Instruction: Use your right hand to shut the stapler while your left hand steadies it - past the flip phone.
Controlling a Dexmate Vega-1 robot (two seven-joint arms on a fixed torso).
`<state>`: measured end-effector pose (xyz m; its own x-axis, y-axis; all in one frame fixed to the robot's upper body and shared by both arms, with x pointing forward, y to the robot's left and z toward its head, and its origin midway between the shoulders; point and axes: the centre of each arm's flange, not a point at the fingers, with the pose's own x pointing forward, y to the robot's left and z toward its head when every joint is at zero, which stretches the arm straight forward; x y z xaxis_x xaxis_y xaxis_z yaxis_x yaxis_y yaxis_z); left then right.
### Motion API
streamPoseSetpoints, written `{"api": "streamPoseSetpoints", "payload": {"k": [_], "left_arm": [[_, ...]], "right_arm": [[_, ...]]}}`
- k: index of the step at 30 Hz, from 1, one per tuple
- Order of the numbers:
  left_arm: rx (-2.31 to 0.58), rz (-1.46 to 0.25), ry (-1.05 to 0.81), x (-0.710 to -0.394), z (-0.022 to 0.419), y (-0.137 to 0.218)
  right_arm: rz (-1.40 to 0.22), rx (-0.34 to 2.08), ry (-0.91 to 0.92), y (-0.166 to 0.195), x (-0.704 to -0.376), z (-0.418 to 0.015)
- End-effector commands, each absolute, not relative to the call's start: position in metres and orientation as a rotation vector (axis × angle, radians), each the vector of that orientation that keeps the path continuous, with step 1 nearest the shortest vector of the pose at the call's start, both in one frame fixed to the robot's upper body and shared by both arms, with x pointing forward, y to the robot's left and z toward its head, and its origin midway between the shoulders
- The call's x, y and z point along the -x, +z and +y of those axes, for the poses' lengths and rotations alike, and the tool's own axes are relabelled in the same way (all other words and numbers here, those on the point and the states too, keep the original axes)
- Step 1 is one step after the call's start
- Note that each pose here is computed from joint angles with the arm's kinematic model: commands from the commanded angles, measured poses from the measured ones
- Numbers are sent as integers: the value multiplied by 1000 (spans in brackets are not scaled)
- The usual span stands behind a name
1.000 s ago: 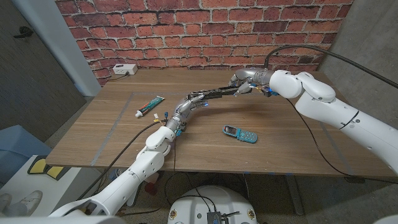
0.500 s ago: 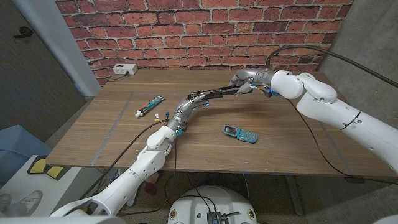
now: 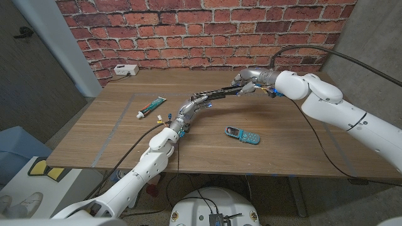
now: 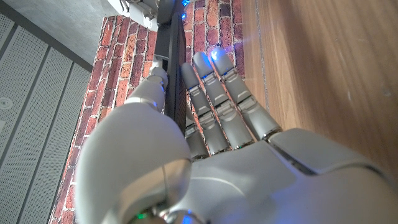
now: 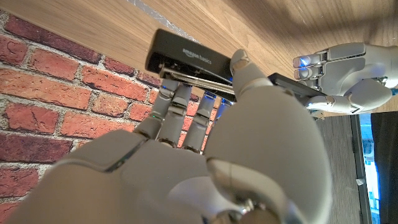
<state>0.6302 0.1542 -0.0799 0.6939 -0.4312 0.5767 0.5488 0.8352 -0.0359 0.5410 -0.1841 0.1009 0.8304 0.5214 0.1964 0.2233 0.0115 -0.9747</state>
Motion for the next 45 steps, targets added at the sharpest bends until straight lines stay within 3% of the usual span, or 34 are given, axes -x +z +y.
{"api": "streamPoseSetpoints", "payload": {"k": [1, 25, 45], "left_arm": [[232, -587, -535, -633, 154, -80], [211, -582, -522, -631, 158, -74], [215, -579, -532, -633, 159, -78]], "right_arm": [[-607, 1589, 252, 102, -543, -188], [-548, 1589, 273, 104, -547, -204], [-492, 1186, 132, 101, -550, -250]]}}
